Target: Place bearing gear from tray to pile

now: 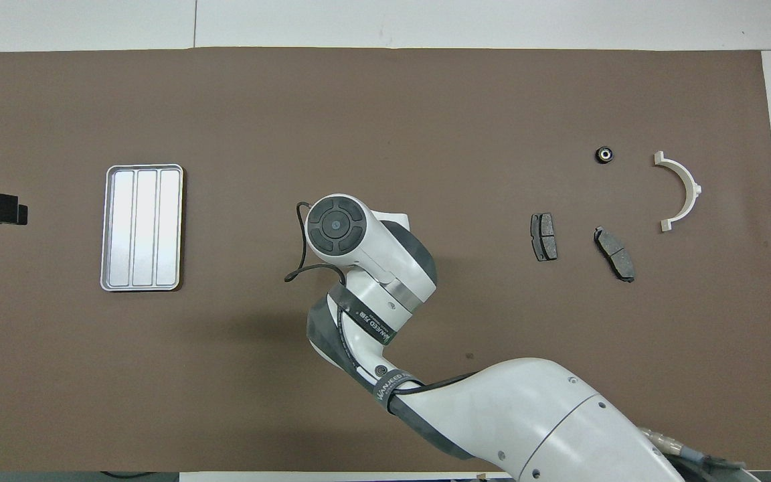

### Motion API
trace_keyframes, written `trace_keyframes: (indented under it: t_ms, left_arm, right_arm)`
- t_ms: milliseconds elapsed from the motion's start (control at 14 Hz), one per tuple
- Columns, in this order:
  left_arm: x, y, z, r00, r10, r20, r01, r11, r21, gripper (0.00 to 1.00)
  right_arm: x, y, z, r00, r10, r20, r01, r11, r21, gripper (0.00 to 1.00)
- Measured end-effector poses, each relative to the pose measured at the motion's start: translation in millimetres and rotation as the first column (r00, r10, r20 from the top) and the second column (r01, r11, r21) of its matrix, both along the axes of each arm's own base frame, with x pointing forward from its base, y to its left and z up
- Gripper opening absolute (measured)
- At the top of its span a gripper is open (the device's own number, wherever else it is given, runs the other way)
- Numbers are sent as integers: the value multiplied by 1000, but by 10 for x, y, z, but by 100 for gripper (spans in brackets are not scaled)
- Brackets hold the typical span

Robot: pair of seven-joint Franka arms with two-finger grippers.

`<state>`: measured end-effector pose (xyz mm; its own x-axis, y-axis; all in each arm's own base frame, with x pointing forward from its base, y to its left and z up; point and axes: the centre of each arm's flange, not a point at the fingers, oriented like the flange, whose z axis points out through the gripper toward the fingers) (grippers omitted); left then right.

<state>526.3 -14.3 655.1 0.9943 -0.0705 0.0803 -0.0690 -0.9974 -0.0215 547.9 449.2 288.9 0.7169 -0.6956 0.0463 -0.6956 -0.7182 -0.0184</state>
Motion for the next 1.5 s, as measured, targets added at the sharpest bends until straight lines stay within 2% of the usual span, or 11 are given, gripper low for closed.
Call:
trace_keyframes:
  t_ms: [71,499,641,784,926,1068,1282,1496]
  left_arm:
    - [-5,1,-1,1000,0,-3,0,1000,0,98]
    - [-25,-21,-13,1000,-4,-16,4,1000,0,100]
    - [-26,-21,-14,1000,-4,-17,4,1000,0,100]
    - [-27,-22,-16,1000,-4,-18,4,1000,0,100]
    - [-28,-22,-18,1000,-4,-18,4,1000,0,100]
    - [-28,-22,-18,1000,-4,-19,4,1000,0,100]
    - [-28,-22,-19,1000,-4,-19,4,1000,0,100]
    - [-29,-22,-19,1000,-4,-19,4,1000,0,100]
  right_arm:
    - [0,-2,3,1000,0,0,0,1000,0,25]
    - [24,-38,14,1000,6,-10,-6,1000,-13,24]
    - [189,-223,183,998,44,-48,-46,997,-54,24]
    - [488,-601,561,988,129,-79,-135,988,-72,24]
    - [814,-1265,1029,959,266,-100,-273,960,-58,24]
    - [1078,-2031,1305,908,403,-111,-410,911,-41,24]
    - [1355,-2957,1218,837,535,-116,-540,841,-17,24]
    - [1452,-3383,867,798,597,-82,-600,800,-17,24]
